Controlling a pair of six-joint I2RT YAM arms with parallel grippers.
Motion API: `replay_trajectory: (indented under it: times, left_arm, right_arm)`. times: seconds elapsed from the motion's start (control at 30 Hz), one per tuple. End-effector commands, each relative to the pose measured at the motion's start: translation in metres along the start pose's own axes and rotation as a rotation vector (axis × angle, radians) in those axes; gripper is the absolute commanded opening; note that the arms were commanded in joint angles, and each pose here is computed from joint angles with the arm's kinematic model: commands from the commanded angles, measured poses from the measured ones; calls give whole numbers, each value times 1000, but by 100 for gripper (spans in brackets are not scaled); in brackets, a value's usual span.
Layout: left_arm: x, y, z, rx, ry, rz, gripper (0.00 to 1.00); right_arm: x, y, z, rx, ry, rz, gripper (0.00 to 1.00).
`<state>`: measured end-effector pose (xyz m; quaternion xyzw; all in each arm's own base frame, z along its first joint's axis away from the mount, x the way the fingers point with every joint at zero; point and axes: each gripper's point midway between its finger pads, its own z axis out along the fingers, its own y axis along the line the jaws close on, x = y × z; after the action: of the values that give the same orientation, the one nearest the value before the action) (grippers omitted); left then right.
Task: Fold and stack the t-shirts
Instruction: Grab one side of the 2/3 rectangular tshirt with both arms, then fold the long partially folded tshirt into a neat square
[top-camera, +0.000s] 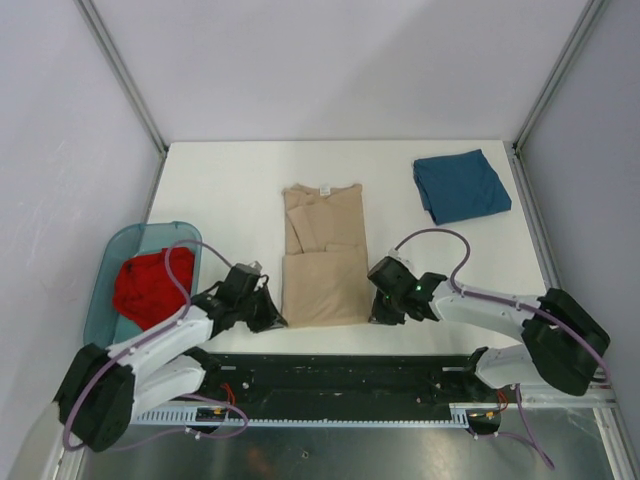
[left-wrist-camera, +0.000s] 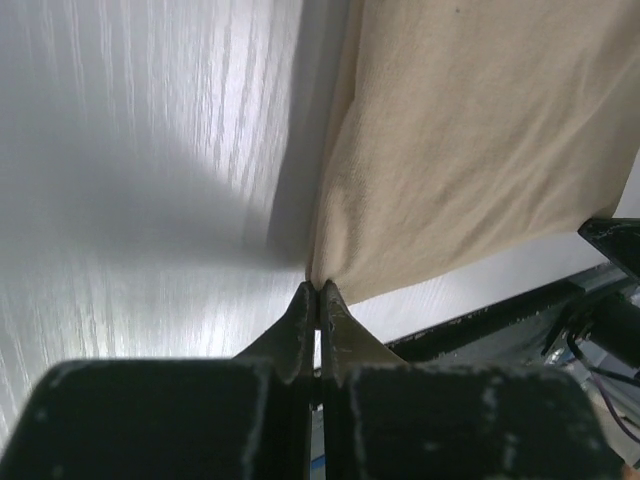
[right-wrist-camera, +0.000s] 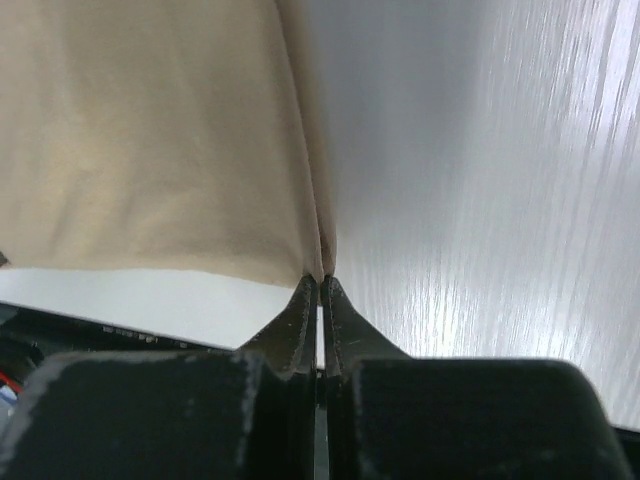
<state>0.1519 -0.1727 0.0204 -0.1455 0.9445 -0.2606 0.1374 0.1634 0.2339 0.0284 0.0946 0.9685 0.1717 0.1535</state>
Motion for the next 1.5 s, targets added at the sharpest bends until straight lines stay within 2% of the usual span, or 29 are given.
replay_trajectory:
  times: [0.0,0.4,0.53,0.73,0.9,1.1,1.3,1.47]
  left_arm:
    - [18,0,-13,43,25,16,0]
    - [31,-29,-62,205,-8,44,0]
    - [22,-46,-80,245,-45,52,0]
    - [-9,-68,-91,204,-129,83,0]
    - [-58,-92,-98,127,-243,117,0]
    - [-139,-126,-96,82,-341,127,0]
    - [-225,-140,-66,33,-373,89,0]
    - [-293,-143,-24,20,-367,77,0]
  right_arm:
    - [8,-7,-22,28,-41,5,0]
    - [31,8,-75,-80,-91,28,0]
    - [20,15,-96,-104,-136,33,0]
    - [-17,24,-111,-90,-220,11,0]
    - [-71,33,-112,-98,-283,14,0]
    - [-156,50,-98,-111,-357,10,0]
    - [-249,70,-61,-140,-396,19,0]
    - [-320,80,-14,-142,-397,28,0]
